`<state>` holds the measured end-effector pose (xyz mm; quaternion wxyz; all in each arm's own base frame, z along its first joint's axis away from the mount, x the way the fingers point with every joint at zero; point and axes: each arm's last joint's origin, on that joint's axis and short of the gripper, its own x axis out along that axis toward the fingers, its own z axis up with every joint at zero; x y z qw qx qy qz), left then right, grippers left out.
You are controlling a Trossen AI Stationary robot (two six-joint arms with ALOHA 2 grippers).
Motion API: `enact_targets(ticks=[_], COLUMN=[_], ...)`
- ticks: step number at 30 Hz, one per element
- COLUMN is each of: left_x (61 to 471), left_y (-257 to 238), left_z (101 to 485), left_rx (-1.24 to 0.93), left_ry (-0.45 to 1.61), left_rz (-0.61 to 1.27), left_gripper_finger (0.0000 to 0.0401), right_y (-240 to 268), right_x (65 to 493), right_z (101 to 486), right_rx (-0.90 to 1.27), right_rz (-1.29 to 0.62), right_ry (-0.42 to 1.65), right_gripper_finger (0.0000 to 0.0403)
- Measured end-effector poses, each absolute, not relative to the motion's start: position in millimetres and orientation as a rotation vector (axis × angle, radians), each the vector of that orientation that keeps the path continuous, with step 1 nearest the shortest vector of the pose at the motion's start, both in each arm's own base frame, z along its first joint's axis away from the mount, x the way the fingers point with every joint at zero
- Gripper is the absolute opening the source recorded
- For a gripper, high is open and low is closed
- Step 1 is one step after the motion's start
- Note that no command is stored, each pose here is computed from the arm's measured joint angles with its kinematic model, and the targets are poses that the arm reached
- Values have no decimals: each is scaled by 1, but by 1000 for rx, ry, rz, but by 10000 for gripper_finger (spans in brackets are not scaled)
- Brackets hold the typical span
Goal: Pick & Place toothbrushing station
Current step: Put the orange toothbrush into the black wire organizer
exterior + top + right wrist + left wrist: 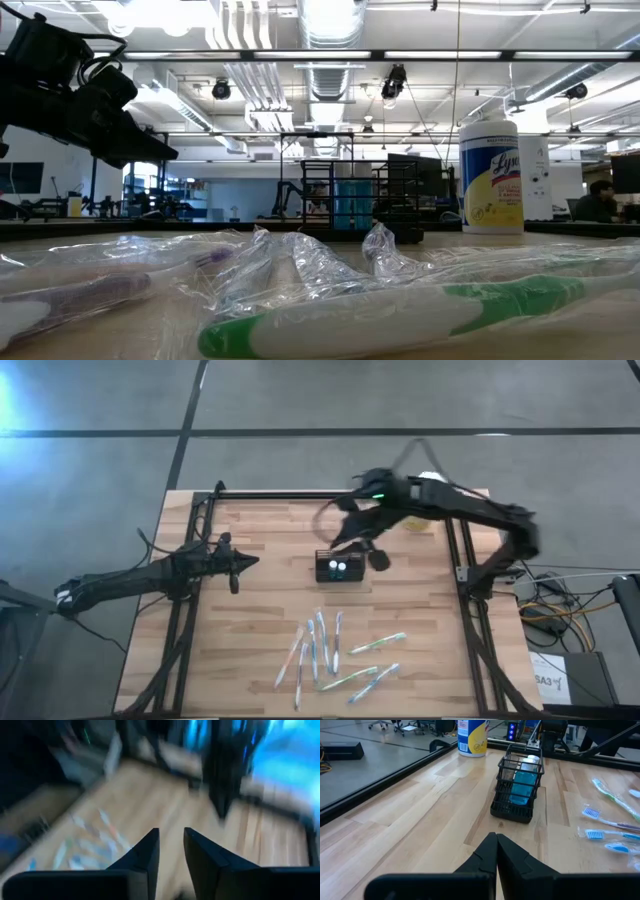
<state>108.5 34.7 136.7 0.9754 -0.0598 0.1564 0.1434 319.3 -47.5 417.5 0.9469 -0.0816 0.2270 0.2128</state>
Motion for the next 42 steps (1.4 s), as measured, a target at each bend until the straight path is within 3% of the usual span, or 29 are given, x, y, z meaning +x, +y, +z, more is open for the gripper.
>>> enact_targets(ticks=[5, 13, 21, 42], left_x=[109, 108, 109, 110], left_y=[35, 35, 35, 37], left_z=[137, 137, 138, 142], left_rx=[-123, -141, -141, -150], left_ry=[316, 313, 300, 245], left_rz=[290, 298, 298, 363], left_gripper_finger=[7, 7, 7, 7], right_y=[-37, -26, -29, -22], right_x=[262, 198, 157, 113], right_z=[417, 341, 278, 193], right_rx=[-144, 3, 79, 25], right_rz=[371, 303, -87, -179], right_ry=[140, -126, -129, -215], right_gripper_finger=[52, 24, 9, 8])
